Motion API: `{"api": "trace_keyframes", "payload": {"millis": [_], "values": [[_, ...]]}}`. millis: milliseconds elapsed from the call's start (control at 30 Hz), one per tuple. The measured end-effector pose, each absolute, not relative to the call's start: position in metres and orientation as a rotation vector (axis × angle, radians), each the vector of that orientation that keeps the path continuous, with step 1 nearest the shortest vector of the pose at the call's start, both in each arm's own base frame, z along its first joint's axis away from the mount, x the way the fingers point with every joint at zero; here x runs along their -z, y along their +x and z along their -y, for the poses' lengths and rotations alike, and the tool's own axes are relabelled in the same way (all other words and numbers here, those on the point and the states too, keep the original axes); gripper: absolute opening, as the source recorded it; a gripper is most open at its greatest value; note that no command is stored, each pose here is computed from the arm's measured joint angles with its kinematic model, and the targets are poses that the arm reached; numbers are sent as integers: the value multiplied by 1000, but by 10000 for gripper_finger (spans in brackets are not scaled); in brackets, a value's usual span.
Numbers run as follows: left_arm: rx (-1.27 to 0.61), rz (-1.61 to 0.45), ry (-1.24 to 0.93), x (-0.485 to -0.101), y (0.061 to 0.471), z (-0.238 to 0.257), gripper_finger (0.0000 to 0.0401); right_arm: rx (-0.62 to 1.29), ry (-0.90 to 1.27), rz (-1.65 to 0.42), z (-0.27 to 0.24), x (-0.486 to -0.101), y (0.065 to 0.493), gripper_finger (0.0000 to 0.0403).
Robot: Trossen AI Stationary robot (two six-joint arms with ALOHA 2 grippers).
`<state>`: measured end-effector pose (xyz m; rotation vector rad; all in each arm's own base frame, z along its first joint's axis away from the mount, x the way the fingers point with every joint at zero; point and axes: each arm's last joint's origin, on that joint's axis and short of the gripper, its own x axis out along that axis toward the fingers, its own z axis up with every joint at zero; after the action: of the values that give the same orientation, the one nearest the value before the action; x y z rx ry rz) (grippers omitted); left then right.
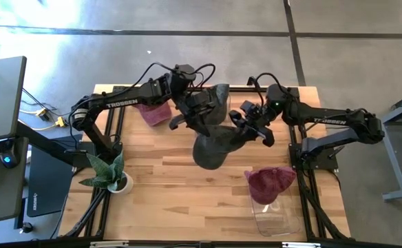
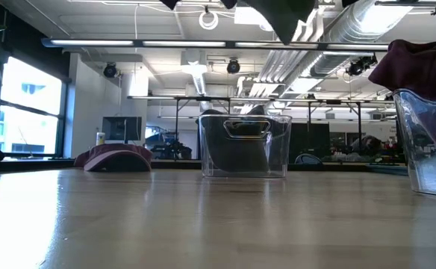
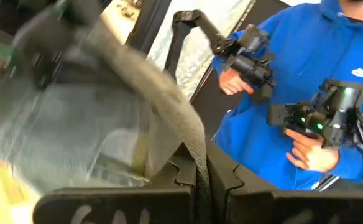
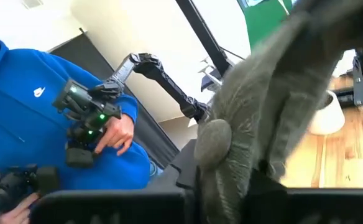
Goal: Pick & Place hat
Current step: Put the black cap into the top transparent bin
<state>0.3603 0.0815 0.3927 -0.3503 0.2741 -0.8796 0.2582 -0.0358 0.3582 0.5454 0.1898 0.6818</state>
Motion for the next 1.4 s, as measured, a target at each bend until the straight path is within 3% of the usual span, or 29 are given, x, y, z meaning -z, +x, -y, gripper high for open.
{"api": "trace_keyframes", "payload": {"millis": [267, 467, 700, 1000, 1133, 1400], "values": [[800, -386, -515, -380, 343, -119, 1, -638, 505, -136, 42, -378, 258, 7], [643, -449, -678, -377, 304, -161, 1, -550, 523, -158, 60, -376, 254, 9], [457, -402, -604, -395, 277, -175, 1, -471, 480, -133, 69, -374, 257, 5], [654, -268, -371, -418, 294, -138, 5, -533, 471, -127, 70, -369, 268, 3], [716, -208, -301, -425, 309, -118, 45, -515, 474, -124, 71, -368, 268, 3], [714, -186, -328, -426, 310, -134, 180, -460, 435, -99, 75, -369, 268, 2]]}}
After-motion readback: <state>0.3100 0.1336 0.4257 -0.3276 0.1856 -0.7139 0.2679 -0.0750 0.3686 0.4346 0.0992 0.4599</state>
